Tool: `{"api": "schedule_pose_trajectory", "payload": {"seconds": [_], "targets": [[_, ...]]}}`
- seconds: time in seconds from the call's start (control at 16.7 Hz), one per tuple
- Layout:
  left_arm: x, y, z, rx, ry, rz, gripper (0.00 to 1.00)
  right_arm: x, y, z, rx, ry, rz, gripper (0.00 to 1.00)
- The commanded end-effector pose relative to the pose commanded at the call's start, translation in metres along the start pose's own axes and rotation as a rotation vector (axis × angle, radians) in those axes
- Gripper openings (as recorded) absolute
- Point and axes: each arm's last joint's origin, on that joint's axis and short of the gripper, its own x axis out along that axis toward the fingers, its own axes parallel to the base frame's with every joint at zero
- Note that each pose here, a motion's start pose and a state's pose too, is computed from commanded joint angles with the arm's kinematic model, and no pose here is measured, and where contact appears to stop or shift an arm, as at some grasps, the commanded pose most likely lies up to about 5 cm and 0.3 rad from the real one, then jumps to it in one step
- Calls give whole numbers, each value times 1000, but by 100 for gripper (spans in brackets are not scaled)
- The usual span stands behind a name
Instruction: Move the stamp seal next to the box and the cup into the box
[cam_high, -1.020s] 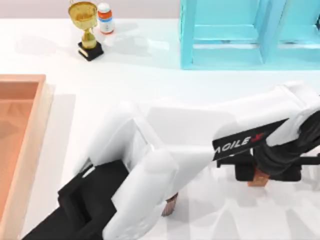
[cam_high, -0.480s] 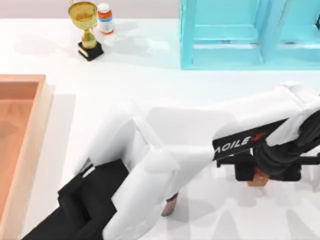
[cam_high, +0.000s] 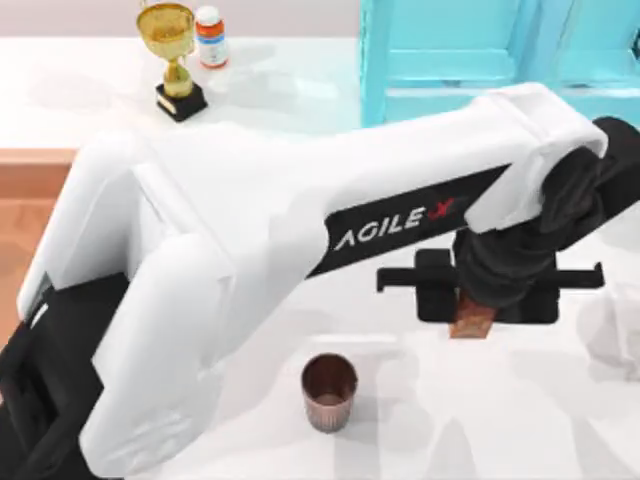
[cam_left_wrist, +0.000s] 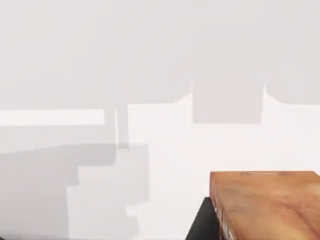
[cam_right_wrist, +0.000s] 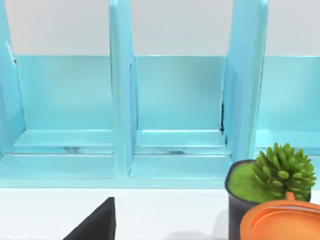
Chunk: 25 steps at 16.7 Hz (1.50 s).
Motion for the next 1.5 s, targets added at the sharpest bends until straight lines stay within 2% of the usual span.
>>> {"api": "schedule_pose_trajectory", "payload": {"seconds": [0.3,0.66,0.78,0.96,1.2,1.38,1.5], "targets": [[-37,44,2,-2,0,-1,0,0,0,0,0,0,0,100],[-38,46,1,4,1,0,0,0,0,0,0,0,0,100],[-41,60,10,3,5,-8,0,0,0,0,0,0,0,100],[-45,107,31,-10,13,-15,0,0,0,0,0,0,0,100],[-41,195,55,-15,39,6,0,0,0,0,0,0,0,100],[-45,254,54,0,35,8,0,0,0,0,0,0,0,100],[-50,276,49,2,12,-4,0,0,0,0,0,0,0,100]]}}
